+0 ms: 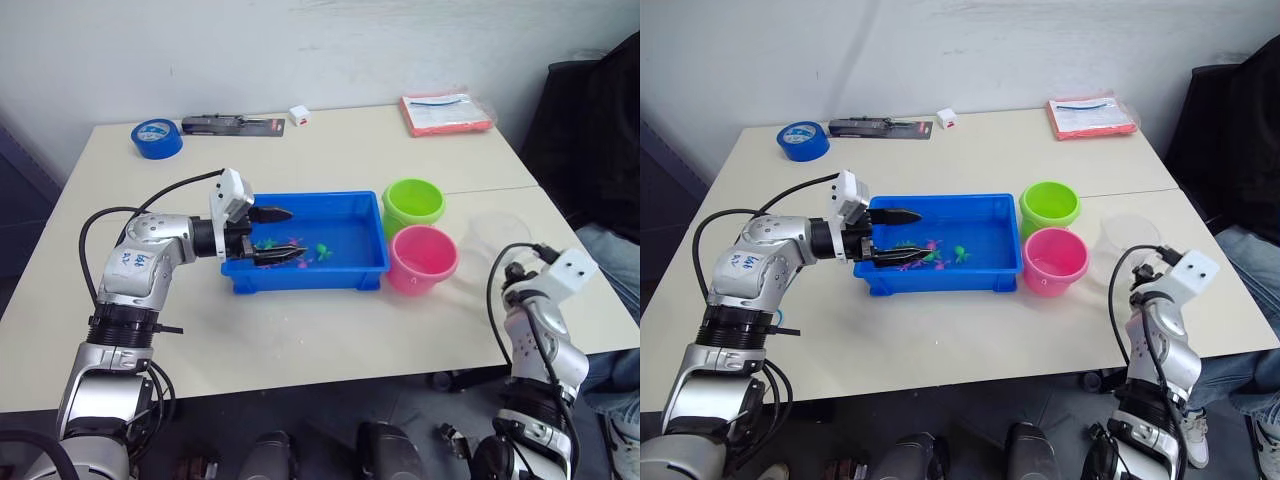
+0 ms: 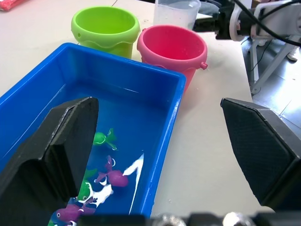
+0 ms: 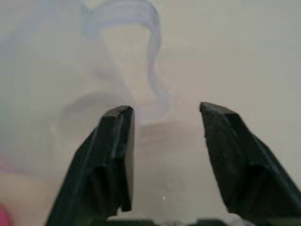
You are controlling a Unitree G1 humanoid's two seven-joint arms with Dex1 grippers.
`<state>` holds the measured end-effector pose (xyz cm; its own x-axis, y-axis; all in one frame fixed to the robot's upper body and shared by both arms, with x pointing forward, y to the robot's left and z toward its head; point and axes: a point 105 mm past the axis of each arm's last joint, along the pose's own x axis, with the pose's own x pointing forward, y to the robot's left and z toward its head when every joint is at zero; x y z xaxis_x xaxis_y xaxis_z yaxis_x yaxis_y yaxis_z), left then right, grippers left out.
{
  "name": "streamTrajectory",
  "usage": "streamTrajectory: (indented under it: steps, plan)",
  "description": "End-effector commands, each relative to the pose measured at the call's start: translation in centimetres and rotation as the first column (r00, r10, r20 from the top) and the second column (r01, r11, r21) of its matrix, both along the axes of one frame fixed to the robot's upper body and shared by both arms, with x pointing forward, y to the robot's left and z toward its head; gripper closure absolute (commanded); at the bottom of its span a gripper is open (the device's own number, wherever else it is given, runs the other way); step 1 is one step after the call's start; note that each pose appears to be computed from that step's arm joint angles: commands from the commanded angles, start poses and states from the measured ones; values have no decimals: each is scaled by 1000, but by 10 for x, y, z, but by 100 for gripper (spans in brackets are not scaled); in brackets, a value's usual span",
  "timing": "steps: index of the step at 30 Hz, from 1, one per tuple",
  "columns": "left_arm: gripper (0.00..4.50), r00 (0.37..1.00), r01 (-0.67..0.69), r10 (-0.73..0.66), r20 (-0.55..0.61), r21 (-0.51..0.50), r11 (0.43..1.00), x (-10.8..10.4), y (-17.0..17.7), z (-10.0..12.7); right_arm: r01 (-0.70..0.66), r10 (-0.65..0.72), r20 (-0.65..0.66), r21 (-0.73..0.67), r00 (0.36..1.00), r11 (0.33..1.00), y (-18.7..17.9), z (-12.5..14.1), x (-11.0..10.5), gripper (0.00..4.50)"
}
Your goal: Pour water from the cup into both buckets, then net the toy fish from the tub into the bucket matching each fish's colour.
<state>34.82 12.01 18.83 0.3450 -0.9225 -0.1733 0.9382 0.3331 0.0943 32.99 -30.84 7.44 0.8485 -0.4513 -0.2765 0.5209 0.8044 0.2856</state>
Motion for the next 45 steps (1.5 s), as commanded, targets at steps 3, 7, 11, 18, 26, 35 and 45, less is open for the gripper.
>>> streamTrajectory:
  steps: [3, 7, 11, 18, 26, 35, 45]
  plan:
    - [0, 999, 23, -23, 32, -5, 1000, -2, -4, 7, -8, 10, 23, -73, 1000, 997, -5, 19, -15, 1]
    - [0, 1000, 14, -14, 28, -10, 1000, -2, -2, 7, -25, 26, 12, -88, 1000, 996, -5, 22, -34, 1]
    - [0, 998, -67, 68, 13, -41, 997, 0, 10, 5, -371, 384, 43, -179, 922, 911, 27, 54, -56, 1]
    - [0, 932, -364, 361, -42, -114, 925, 11, 57, -3, -805, 834, -63, -308, 549, 506, 69, 100, -77, 1]
    - [0, 654, -756, 737, -170, -126, 642, 7, 141, -32, -915, 987, -109, -397, 119, 66, 137, 133, -73, 1]
    - [0, 514, -835, 836, -192, 113, 539, -3, 193, -89, -896, 987, -72, -414, -143, -160, 190, 134, -85, 1]
    - [0, 493, -825, 854, -167, 219, 520, 20, 210, -111, -884, 978, -102, -417, -184, -210, 193, 126, -89, 1]
